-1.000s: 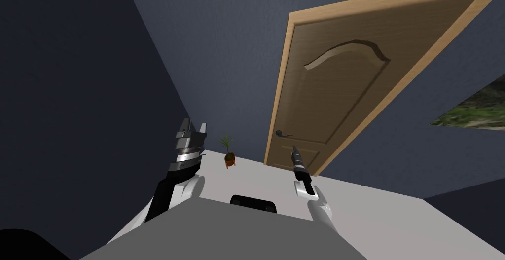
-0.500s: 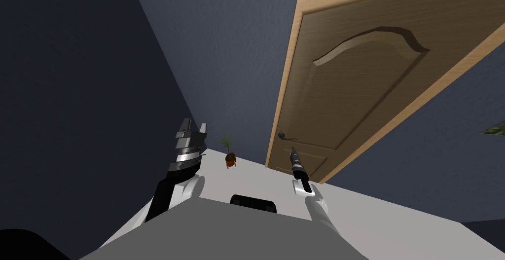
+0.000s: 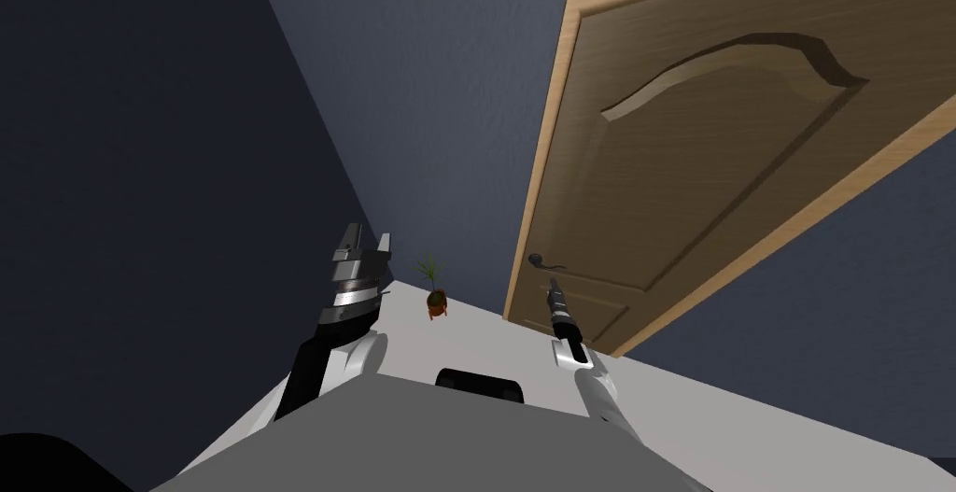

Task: Pull the door open

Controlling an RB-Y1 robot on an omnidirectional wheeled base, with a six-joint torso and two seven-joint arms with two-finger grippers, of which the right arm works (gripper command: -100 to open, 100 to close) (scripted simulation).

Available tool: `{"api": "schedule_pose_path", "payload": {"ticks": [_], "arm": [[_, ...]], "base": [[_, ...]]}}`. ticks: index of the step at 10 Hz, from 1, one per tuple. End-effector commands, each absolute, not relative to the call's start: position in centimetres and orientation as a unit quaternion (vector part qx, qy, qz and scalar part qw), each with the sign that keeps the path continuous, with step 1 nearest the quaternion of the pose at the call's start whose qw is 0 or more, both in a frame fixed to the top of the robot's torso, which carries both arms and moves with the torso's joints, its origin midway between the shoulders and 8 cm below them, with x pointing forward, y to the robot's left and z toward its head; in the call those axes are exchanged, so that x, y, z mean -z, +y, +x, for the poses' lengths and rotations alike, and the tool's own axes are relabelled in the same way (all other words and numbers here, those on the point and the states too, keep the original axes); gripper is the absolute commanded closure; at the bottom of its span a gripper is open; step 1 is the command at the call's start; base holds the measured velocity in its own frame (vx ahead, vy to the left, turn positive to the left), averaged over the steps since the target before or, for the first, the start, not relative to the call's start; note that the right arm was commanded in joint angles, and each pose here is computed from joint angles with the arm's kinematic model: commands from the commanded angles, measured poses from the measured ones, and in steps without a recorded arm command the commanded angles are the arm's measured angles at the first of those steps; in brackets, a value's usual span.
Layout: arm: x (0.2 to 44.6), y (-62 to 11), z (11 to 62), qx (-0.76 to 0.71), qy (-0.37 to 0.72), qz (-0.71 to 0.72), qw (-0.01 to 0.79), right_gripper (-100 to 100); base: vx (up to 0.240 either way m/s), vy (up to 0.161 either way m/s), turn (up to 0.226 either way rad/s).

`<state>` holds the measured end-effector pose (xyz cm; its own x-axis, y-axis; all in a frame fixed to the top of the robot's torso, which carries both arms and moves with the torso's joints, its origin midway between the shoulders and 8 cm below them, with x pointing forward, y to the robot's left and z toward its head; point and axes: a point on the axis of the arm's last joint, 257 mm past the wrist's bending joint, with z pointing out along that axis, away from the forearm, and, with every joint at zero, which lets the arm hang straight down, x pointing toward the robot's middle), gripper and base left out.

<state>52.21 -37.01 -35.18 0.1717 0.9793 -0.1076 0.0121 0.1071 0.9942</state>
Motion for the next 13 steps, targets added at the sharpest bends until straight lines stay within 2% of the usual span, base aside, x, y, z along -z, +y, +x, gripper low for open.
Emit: {"api": "schedule_pose_path", "payload": {"ticks": [1, 4, 7, 11, 12, 13], "arm": [[35.4, -39.0, 51.4, -0.421, 0.477, 0.52, 0.57, -100], [35.5, -40.9, 50.5, -0.415, 0.472, 0.525, 0.574, -100], [35.6, -45.9, 48.0, -0.4, 0.458, 0.537, 0.584, -100], [35.4, -47.7, 47.1, -0.395, 0.454, 0.54, 0.589, -100], [35.4, -47.7, 47.1, -0.395, 0.454, 0.54, 0.589, 100], [35.4, -47.7, 47.1, -0.395, 0.454, 0.54, 0.589, 100]], "base": [[0.151, 0.001, 0.141], [0.155, 0.019, 0.089], [0.202, 0.046, 0.158], [0.115, -0.012, 0.075], [-0.013, 0.002, -0.024], [-0.029, 0.006, -0.011]]}}
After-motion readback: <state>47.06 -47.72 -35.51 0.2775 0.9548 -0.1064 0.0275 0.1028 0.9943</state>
